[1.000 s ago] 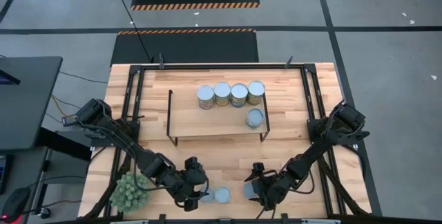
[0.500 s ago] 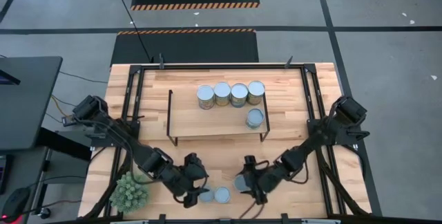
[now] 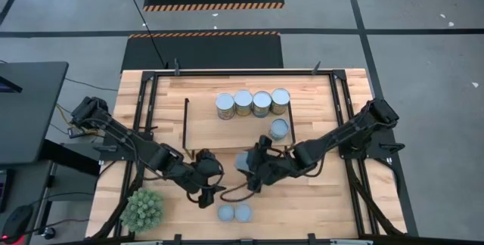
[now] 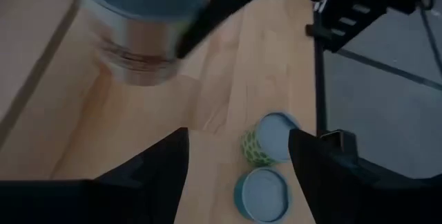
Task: Pick and place cans onto a shelf
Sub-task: Put the canned diced tomatoes on the shelf
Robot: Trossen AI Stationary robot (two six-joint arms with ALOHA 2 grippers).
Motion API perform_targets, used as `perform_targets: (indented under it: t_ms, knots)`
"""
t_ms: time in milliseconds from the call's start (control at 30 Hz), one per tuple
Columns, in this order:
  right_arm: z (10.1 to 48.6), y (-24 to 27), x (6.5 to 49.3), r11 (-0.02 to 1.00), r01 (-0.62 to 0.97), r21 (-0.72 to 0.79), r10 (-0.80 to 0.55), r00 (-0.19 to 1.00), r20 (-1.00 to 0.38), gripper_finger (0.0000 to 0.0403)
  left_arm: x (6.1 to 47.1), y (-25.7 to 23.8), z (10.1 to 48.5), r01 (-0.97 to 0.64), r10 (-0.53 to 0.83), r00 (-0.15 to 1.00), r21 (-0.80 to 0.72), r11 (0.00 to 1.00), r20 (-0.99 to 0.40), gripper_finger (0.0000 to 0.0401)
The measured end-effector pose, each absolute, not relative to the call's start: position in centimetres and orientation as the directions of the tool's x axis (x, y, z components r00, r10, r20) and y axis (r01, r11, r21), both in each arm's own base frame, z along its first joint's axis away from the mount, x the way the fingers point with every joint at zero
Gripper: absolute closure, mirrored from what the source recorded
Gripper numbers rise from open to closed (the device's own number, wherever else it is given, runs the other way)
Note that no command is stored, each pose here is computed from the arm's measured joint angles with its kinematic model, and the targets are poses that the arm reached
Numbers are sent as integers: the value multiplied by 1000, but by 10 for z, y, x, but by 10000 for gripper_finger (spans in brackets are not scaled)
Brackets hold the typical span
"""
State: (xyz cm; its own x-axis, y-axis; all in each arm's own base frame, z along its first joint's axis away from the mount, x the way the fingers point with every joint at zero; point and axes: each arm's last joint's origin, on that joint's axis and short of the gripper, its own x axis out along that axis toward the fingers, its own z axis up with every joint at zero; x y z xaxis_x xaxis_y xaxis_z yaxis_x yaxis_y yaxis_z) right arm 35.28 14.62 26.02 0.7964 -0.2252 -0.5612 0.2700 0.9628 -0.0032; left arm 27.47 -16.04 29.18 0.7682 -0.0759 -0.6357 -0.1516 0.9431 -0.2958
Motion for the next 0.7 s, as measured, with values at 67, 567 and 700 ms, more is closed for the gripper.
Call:
perform_targets:
  t_ms: [67, 567, 700]
  knots:
    - [268, 143, 356, 947, 321, 6, -271, 806, -526, 106, 272, -157, 298, -137, -79, 778, -291, 947, -623, 147]
    - [261, 89, 383, 892, 452, -27, -401, 760, -512, 106, 265, -131, 306, -147, 74, 769, -63, 987, -635, 147]
    - [257, 76, 388, 893, 449, -19, -390, 752, -531, 105, 264, -120, 307, -174, 96, 746, -54, 983, -659, 147]
